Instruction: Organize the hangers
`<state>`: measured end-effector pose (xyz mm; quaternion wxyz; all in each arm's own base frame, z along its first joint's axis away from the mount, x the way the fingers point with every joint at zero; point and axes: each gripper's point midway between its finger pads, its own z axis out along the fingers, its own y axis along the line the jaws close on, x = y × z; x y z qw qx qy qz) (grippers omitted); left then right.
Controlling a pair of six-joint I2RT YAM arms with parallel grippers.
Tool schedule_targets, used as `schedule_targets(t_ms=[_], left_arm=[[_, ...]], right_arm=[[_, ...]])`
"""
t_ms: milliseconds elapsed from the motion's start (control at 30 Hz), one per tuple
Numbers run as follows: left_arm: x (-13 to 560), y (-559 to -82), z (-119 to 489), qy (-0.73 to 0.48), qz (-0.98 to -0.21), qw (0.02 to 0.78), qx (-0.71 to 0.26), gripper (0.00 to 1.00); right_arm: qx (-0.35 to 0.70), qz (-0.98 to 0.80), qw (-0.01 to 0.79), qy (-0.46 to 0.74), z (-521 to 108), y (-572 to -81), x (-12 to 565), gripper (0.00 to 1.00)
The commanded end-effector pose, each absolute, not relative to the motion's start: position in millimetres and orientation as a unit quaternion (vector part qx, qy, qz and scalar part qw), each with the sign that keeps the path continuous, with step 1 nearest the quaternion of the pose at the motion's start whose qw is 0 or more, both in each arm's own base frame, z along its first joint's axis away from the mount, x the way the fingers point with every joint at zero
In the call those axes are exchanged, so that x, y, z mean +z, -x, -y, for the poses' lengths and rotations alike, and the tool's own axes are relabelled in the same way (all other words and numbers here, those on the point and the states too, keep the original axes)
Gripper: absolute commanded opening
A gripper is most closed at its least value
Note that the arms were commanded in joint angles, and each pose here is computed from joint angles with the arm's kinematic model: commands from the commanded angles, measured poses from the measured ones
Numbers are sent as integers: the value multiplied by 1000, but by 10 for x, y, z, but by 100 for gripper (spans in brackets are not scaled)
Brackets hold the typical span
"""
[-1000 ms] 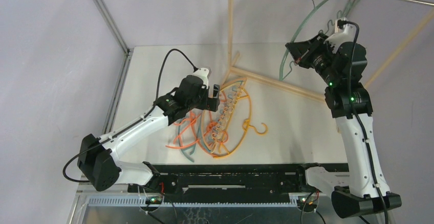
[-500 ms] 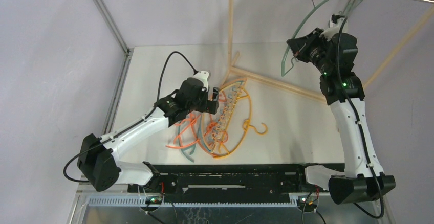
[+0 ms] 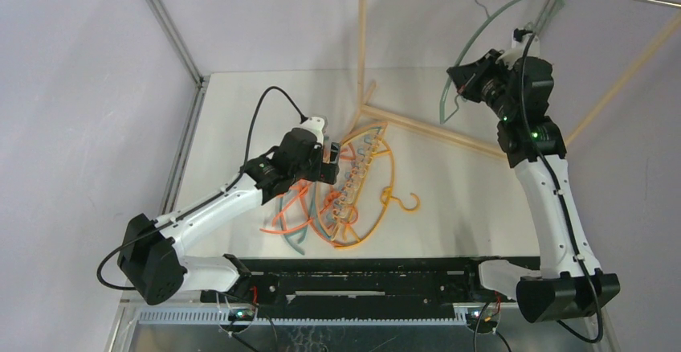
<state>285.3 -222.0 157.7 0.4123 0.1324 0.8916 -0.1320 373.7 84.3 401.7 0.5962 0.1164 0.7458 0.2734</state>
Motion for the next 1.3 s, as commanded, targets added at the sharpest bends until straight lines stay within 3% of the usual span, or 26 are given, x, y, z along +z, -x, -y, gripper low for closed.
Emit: schedule_targets(t_ms=[0, 233, 867, 1267], left_arm=[[1710, -2894, 2263, -124, -880, 434, -146, 100], [1754, -2938, 2342, -133, -878, 434, -153, 100], [1664, -2935, 2294, -137, -882, 429, -138, 100], [1623, -3007, 2398, -143, -884, 422, -142, 100]], right_arm=[[286, -715, 633, -74, -980, -3464, 4290, 0], [297, -701, 647, -53, -1076, -3296, 4429, 0], [288, -684, 668, -49, -1007, -3661, 4692, 0], [300, -687, 661, -38, -1100, -3537, 4683, 0]])
